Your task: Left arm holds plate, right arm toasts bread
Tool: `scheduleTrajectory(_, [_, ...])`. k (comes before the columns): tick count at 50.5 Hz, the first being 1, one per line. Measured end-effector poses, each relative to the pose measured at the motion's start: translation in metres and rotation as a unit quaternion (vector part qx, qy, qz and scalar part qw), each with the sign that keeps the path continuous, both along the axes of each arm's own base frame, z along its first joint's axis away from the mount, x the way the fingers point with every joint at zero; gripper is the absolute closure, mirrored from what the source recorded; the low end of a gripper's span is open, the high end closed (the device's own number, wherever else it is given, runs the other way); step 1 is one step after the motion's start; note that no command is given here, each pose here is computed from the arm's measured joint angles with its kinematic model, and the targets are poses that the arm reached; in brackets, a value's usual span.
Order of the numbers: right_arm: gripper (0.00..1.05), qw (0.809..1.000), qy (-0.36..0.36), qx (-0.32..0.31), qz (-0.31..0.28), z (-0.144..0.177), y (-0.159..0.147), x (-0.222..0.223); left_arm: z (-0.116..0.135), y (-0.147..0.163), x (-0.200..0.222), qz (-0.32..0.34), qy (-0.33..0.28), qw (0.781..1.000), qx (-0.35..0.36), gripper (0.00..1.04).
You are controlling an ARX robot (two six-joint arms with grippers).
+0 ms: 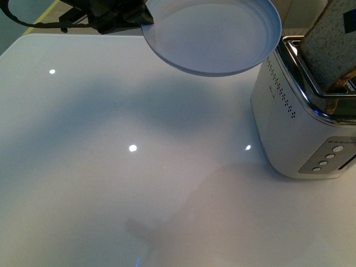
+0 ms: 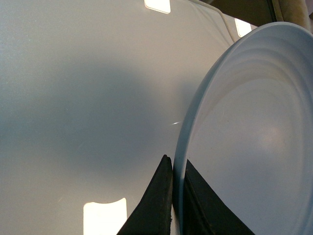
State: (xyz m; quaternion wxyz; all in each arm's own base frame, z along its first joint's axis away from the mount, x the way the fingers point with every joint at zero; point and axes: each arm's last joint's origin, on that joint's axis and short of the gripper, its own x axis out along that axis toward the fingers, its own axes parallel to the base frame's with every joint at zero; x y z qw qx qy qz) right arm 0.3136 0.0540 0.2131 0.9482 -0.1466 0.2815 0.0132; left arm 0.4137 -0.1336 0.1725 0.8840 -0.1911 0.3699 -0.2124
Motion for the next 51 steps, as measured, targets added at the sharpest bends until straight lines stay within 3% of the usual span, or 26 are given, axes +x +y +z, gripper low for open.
scheduleTrajectory(12, [0.29, 1.0, -0.007, 0.006, -0.006, 0.003, 0.0, 0.001, 0.0, 0.0, 0.0, 0.0, 0.0, 1.0, 0.0, 1.02])
scheduleTrajectory(21, [0.07, 1.0, -0.022, 0.014, -0.009, 0.01, -0.002, -0.001, 0.0, 0.0, 0.0, 0.0, 0.0, 1.0, 0.0, 1.02])
scheduleTrajectory(43, [0.09, 0.981, -0.16, 0.098, -0.053, 0.049, -0.025, -0.037, 0.0, 0.0, 0.0, 0.0, 0.0, 1.0, 0.0, 1.02])
scheduleTrajectory(51, [0.09, 0.976, -0.18, 0.108, -0.059, 0.056, -0.028, -0.045, 0.0, 0.0, 0.0, 0.0, 0.0, 1.0, 0.0, 1.02])
